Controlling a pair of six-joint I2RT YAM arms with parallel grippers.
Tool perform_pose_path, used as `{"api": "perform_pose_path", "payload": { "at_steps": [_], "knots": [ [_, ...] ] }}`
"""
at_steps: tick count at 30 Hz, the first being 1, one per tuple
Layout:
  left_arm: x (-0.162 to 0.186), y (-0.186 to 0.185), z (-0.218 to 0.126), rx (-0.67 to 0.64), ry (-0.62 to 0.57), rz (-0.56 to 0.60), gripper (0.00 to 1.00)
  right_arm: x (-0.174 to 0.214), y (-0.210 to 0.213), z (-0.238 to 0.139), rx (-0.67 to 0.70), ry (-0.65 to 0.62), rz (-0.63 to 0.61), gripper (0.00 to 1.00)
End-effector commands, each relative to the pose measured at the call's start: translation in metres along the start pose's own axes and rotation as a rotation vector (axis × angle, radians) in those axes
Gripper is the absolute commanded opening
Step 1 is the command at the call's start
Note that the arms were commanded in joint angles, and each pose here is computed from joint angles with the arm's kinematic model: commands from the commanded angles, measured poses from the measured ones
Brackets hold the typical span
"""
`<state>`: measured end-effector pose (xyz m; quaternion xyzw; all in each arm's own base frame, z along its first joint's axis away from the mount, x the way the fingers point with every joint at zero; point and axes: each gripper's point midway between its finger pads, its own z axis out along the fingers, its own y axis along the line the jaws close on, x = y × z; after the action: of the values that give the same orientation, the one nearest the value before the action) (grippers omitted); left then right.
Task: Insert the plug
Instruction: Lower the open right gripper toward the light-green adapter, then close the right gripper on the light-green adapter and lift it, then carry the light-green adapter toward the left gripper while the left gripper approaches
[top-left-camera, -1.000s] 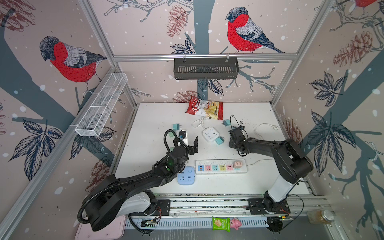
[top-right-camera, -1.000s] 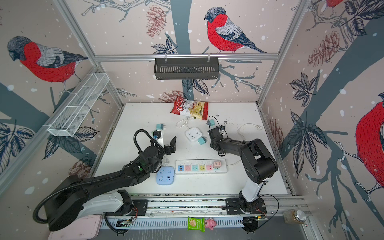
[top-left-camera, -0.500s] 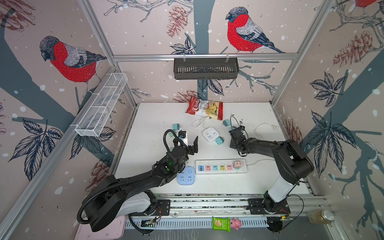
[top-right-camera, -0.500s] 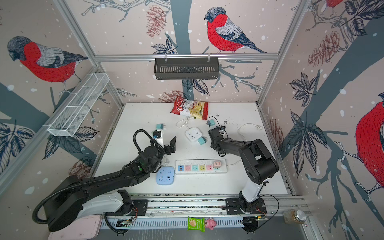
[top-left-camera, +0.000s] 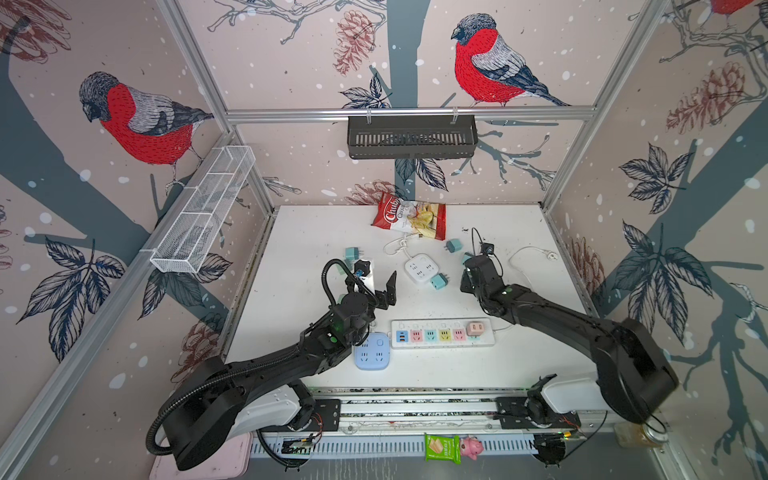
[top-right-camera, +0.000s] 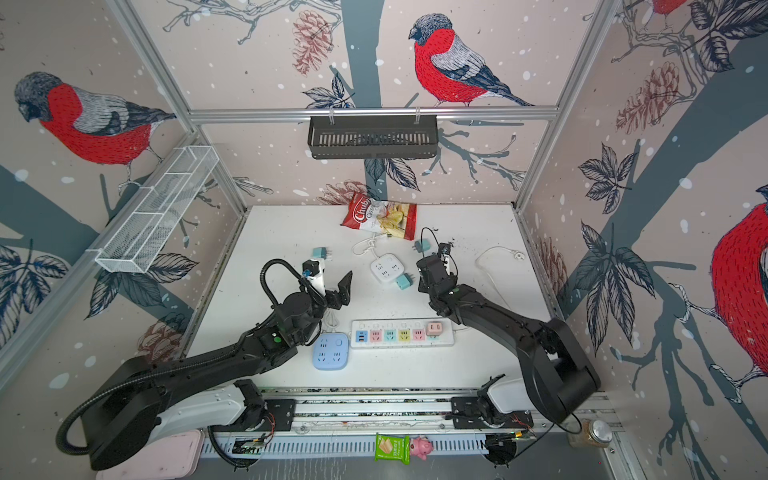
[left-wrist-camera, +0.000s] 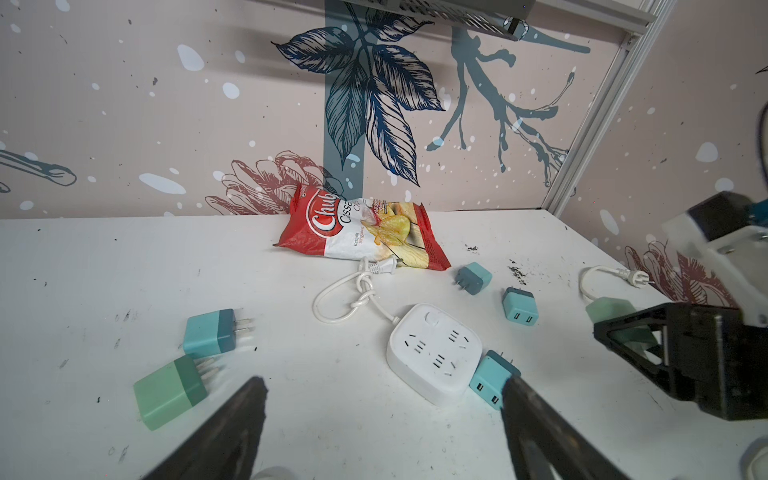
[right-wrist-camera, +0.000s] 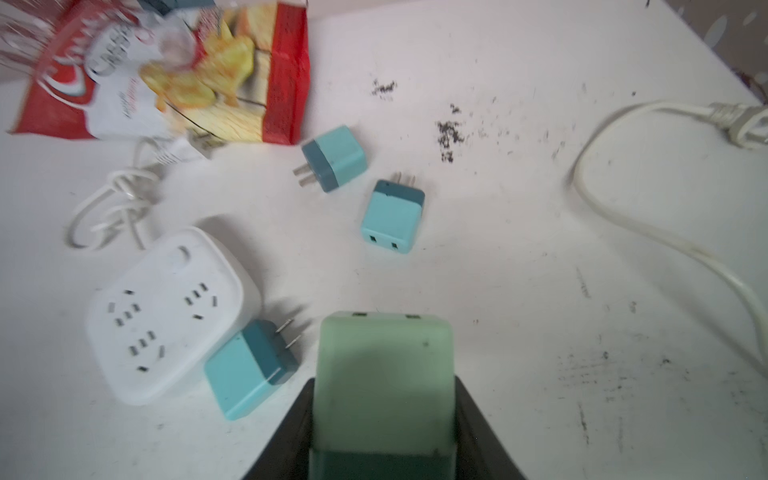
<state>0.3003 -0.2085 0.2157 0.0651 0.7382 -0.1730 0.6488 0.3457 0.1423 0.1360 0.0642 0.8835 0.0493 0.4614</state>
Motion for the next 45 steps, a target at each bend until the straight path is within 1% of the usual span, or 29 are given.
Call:
{"api": "perform_pose_path", "payload": {
  "at_steps": [1, 4, 7, 9, 10, 11, 12, 14, 16, 19, 20, 23, 25, 27, 32, 36, 40, 43, 45],
  "knots": [
    [-0.009, -0.002, -0.004, 0.015, -0.036, -0.041, 0.89, -0.033, 0.009, -0.031, -0.076, -0.183, -0.015, 0.22],
    [-0.011, -0.002, -0.006, 0.022, -0.037, -0.043, 0.88, -0.041, 0.012, -0.062, -0.166, -0.312, -0.028, 0.20],
    [-0.016, -0.007, -0.008, 0.048, -0.041, -0.067, 0.88, -0.039, 0.016, -0.090, -0.274, -0.436, -0.105, 0.20],
    [-0.019, -0.015, -0.012, 0.097, -0.043, -0.068, 0.87, -0.037, 0.016, -0.109, -0.328, -0.502, -0.152, 0.20],
    [-0.021, -0.020, -0.014, 0.124, -0.047, -0.060, 0.86, -0.037, 0.015, -0.117, -0.350, -0.534, -0.160, 0.20],
    [-0.023, -0.025, -0.016, 0.152, -0.055, -0.046, 0.86, -0.039, 0.012, -0.124, -0.366, -0.563, -0.137, 0.20],
    [-0.026, -0.030, -0.018, 0.178, -0.072, -0.030, 0.85, -0.039, 0.014, -0.132, -0.415, -0.596, -0.132, 0.20],
    [-0.029, -0.040, -0.024, 0.223, -0.087, -0.016, 0.84, -0.034, 0.023, -0.150, -0.525, -0.676, -0.164, 0.18],
    [-0.032, -0.051, -0.029, 0.274, -0.100, 0.008, 0.83, -0.028, 0.028, -0.162, -0.593, -0.744, -0.197, 0.17],
    [-0.038, -0.074, -0.042, 0.368, -0.122, 0.060, 0.80, -0.020, 0.035, -0.164, -0.632, -0.754, -0.243, 0.15],
    [-0.040, -0.080, -0.046, 0.403, -0.133, 0.075, 0.80, -0.015, 0.041, -0.165, -0.662, -0.747, -0.276, 0.13],
    [-0.045, -0.105, -0.068, 0.565, -0.174, 0.111, 0.77, 0.000, 0.060, -0.167, -0.737, -0.733, -0.392, 0.07],
    [-0.047, -0.112, -0.079, 0.627, -0.203, 0.115, 0.76, 0.014, 0.074, -0.170, -0.793, -0.729, -0.492, 0.06],
    [-0.049, -0.115, -0.086, 0.665, -0.225, 0.115, 0.75, 0.024, 0.083, -0.173, -0.824, -0.732, -0.555, 0.05],
    [-0.046, -0.143, -0.105, 0.861, -0.223, 0.157, 0.72, 0.045, 0.094, -0.177, -0.841, -0.791, -0.710, 0.08],
    [-0.037, -0.166, -0.111, 0.992, -0.164, 0.183, 0.71, 0.056, 0.096, -0.181, -0.832, -0.847, -0.774, 0.09],
    [-0.020, -0.181, -0.099, 1.025, -0.068, 0.201, 0.69, 0.057, 0.101, -0.182, -0.791, -0.866, -0.795, 0.07],
    [-0.012, -0.187, -0.092, 1.038, -0.023, 0.202, 0.69, 0.050, 0.097, -0.182, -0.719, -0.891, -0.786, 0.04],
    [-0.008, -0.189, -0.088, 1.036, 0.004, 0.202, 0.69, 0.049, 0.095, -0.185, -0.708, -0.906, -0.781, 0.04]
  ]
}}
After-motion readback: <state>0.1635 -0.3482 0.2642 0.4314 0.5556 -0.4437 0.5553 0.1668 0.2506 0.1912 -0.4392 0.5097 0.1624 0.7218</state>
